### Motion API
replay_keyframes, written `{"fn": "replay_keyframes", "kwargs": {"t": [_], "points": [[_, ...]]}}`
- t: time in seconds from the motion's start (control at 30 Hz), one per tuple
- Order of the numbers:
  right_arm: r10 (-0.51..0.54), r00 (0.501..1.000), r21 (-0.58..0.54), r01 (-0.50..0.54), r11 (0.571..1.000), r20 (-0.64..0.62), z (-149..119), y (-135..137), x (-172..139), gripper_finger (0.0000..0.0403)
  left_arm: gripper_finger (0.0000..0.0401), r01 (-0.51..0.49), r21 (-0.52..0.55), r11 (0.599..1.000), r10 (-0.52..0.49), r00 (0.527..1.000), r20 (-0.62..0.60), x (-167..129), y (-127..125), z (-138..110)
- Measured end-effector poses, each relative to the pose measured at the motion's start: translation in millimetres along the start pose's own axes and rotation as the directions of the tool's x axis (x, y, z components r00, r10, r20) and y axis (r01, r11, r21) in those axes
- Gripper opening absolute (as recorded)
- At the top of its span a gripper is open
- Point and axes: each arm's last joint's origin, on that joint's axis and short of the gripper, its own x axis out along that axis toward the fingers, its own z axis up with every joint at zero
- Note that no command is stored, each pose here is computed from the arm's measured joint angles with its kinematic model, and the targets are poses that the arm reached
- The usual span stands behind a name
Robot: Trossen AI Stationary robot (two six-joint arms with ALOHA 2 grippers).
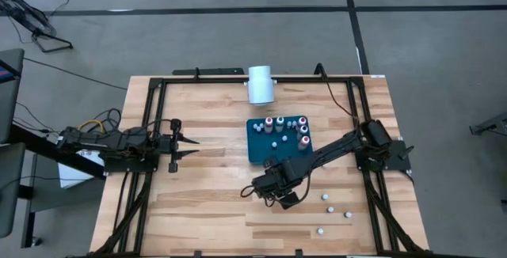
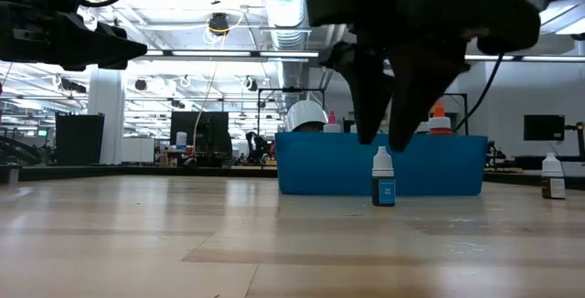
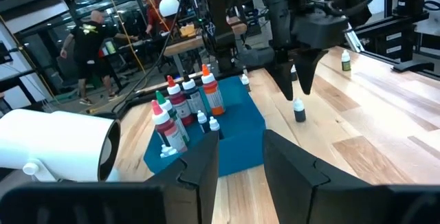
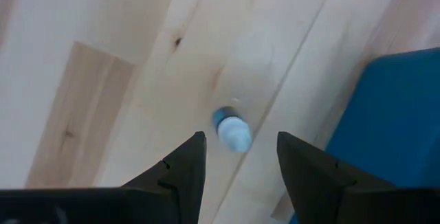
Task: Pick & Place food coloring
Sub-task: Put the small blue food coloring bottle into the blue bin
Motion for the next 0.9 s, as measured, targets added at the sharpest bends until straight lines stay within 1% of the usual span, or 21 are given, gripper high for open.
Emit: {"fn": "replay_keyframes", "kwargs": {"t": [0.13,0.37,0.9], "points": [[0.004,1.000,0.013,-0.003,1.000,-0.022,-6,-1,9,0.0160,0.0105,0.000,0.000,1.000,0.000,1.000,0.000,0,0,0],[0.002,1.000,0.032,-0.002,0.999,-0.002,-11,-2,23,0.0138,0.0105,0.000,0.000,1.000,0.000,1.000,0.000,0,0,0],[-0.002,1.000,0.038,0.001,0.999,0.012,-10,-4,24,0.0080,0.0105,0.001,0.000,1.000,-0.001,1.000,-0.001,0,0,0]]}}
